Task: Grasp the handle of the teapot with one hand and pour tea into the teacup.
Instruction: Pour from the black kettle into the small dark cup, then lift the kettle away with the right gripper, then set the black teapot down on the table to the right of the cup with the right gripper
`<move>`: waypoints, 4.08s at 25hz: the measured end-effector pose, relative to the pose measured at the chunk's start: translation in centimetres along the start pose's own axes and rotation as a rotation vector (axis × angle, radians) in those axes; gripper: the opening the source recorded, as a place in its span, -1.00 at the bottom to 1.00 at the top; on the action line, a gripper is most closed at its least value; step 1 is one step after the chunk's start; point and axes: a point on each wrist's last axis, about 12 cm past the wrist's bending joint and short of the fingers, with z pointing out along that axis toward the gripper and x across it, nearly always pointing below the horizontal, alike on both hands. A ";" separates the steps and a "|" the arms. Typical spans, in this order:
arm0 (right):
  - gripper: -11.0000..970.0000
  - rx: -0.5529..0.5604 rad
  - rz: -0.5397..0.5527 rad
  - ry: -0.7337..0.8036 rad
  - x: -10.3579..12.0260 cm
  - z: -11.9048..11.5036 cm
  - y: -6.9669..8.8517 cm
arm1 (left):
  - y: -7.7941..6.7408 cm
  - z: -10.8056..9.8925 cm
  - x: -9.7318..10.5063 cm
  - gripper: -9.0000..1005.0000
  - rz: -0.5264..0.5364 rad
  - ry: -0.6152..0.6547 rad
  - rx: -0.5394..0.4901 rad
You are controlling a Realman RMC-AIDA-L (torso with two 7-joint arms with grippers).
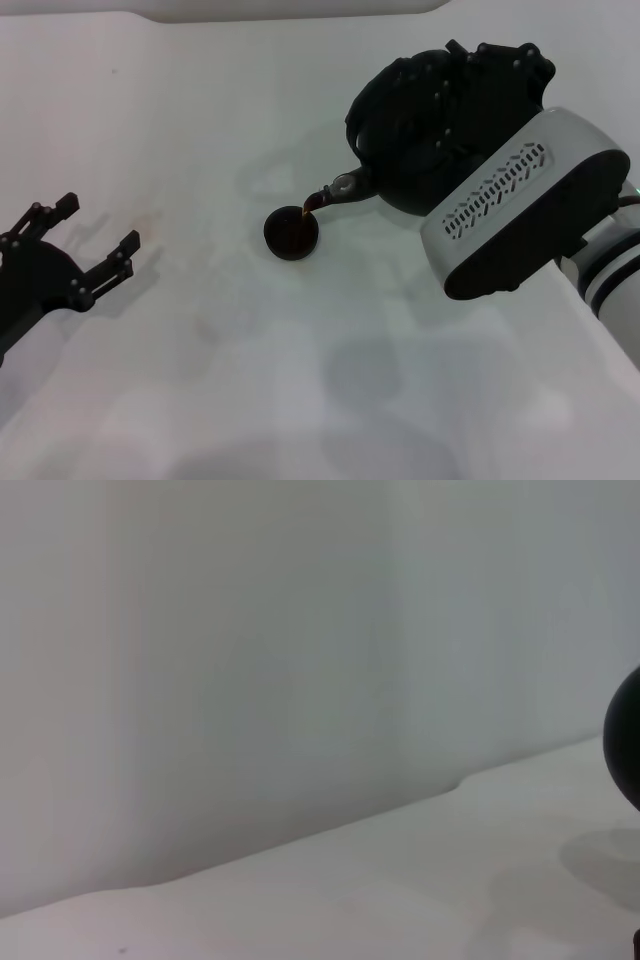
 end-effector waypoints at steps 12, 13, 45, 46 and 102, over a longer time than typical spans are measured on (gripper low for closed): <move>-0.76 -0.003 0.001 0.002 0.2 0.2 0.0 | 0.1 0.1 0.0 0.71 0.002 0.000 -0.001; -0.76 -0.003 0.001 0.002 0.2 0.2 0.0 | 0.1 0.1 0.0 0.71 0.002 0.000 -0.001; -0.76 -0.116 0.272 -0.049 1.8 1.0 -2.1 | 0.5 0.5 -0.1 0.71 0.011 0.016 -0.012; -0.76 -0.126 0.291 -0.051 2.0 1.1 -2.3 | 0.6 0.6 -0.1 0.71 0.012 0.018 -0.012; -0.75 -0.354 0.580 -0.147 13.6 0.5 -9.0 | 0.9 2.7 -0.5 0.71 0.025 0.033 0.009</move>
